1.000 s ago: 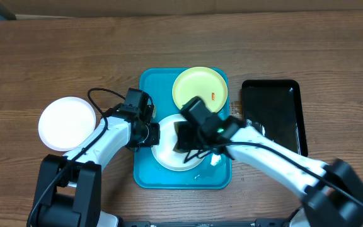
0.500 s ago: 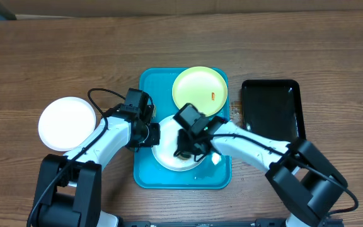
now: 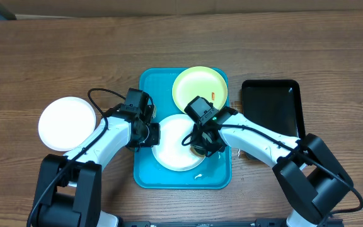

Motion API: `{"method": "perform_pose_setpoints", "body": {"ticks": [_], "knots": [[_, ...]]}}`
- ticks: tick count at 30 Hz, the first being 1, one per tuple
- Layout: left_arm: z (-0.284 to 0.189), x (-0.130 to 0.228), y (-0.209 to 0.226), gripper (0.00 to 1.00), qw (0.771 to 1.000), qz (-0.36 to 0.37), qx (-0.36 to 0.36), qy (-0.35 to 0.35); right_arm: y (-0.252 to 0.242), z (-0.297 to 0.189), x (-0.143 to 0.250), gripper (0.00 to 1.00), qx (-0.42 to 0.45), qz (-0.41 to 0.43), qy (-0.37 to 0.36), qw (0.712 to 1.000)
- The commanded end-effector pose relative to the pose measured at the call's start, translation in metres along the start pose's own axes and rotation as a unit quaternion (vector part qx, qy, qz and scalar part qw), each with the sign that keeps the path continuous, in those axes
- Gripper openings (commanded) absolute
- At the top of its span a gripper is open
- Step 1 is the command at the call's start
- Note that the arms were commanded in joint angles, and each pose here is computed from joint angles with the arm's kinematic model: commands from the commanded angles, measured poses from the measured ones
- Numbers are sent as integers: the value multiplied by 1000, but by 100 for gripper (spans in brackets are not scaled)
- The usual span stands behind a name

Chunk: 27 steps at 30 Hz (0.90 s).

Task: Clean dirty plates on tray and stack at the side
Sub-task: 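Scrub the white plate with the sponge while the left gripper holds it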

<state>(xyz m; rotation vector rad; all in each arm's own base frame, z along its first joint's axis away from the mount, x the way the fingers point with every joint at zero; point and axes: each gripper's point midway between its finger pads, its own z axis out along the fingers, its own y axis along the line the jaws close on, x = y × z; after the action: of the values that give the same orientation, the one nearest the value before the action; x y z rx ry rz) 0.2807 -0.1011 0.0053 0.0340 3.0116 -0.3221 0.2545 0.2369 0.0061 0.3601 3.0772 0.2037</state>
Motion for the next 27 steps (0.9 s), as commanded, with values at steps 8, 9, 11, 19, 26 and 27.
{"method": "perform_pose_setpoints", "body": {"ticks": [8,9,11,19,26,27], "knots": [[7,6,13,4,999,-11,-30,8,-35,-34,-39,4,143,-48,-74,986],[7,6,13,4,999,-11,-30,8,-33,-38,-41,4,142,-54,-74,986],[7,6,13,4,999,-11,-32,8,-28,-44,-42,4,135,-67,-74,986],[7,7,13,4,999,-11,-32,9,-12,-72,-45,4,92,-92,-87,988],[7,7,13,4,999,-12,-32,11,-6,-87,-44,4,50,-130,-73,988],[7,8,13,4,999,-12,-32,12,-8,-87,-46,4,50,-132,-72,987]]}}
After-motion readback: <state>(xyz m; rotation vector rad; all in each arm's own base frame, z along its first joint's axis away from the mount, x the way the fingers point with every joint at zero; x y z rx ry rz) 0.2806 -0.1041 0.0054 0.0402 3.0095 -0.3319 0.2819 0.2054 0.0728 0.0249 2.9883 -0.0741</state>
